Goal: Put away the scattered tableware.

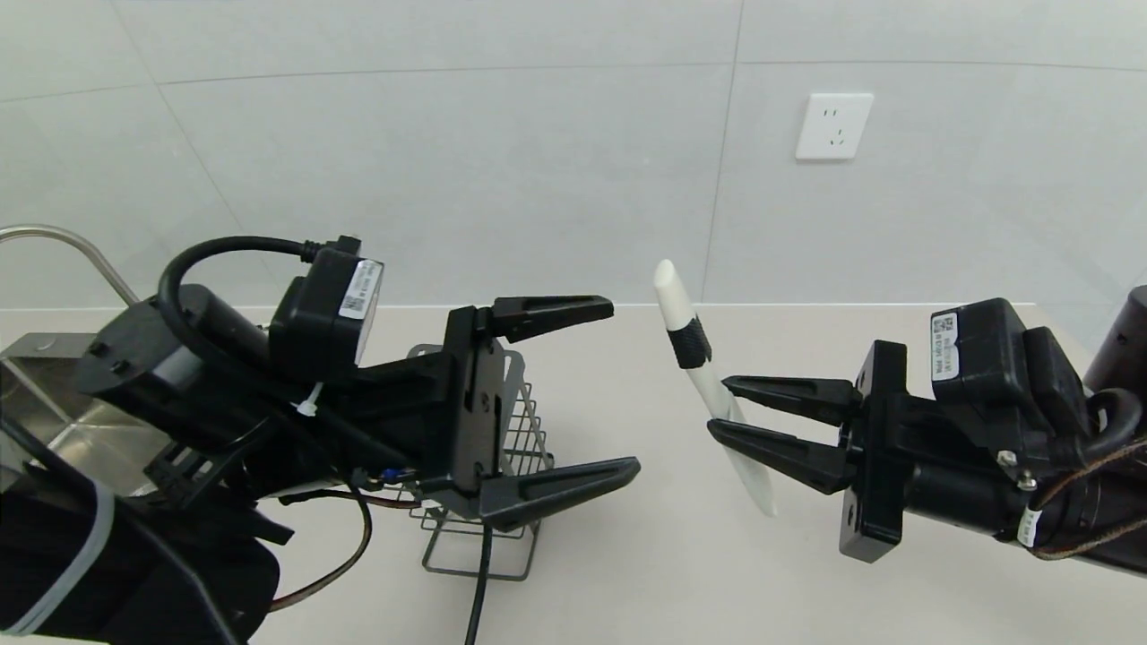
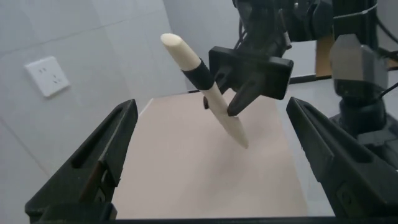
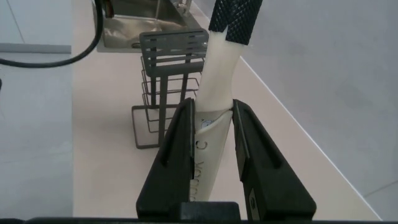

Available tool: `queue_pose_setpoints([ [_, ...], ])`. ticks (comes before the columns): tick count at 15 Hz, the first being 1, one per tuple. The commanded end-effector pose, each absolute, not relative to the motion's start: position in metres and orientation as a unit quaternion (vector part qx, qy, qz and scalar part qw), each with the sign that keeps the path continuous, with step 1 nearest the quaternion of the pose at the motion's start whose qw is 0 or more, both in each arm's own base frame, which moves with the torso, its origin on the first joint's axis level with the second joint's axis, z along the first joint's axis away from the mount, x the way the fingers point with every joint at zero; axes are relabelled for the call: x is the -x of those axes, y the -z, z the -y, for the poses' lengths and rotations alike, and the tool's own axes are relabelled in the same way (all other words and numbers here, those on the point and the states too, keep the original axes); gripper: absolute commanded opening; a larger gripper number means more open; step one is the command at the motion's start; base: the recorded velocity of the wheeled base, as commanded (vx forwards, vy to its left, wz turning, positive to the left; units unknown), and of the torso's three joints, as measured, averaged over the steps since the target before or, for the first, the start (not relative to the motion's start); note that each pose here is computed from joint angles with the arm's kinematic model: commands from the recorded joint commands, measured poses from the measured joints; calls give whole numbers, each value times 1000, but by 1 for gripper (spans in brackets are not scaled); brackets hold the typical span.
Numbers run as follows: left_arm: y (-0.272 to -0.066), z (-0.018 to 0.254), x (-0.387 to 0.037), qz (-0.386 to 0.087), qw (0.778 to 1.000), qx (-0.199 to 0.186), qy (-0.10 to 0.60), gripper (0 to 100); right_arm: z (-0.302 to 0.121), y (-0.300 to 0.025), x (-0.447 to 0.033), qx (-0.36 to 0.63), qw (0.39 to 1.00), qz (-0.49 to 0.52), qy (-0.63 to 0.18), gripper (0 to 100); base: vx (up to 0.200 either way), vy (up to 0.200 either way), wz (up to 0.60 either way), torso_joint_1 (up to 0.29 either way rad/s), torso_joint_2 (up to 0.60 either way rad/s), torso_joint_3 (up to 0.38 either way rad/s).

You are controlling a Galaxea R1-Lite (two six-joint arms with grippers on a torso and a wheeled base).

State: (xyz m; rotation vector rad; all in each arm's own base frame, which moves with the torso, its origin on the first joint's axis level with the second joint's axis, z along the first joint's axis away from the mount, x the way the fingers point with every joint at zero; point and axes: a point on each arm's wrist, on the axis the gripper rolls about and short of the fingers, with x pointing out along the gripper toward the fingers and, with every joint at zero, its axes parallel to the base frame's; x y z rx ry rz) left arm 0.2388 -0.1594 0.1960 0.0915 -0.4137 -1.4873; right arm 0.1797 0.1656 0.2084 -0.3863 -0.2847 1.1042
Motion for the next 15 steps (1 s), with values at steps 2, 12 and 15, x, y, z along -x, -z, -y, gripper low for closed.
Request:
queue_pose_setpoints([
  [2, -194, 177, -248, 190, 703, -37, 685, 100, -164, -205, -177, 183, 823, 128, -522, 0, 0, 0, 0, 0, 0, 0],
  [12, -188, 216, -252, 168, 671, -1, 722, 100, -147, -201, -157, 183, 823, 128, -522, 0, 0, 0, 0, 0, 0, 0],
  [15, -191, 230, -247, 168, 672, 18, 721, 100, -147, -201, -157, 183, 823, 127, -522, 0, 0, 0, 0, 0, 0, 0],
])
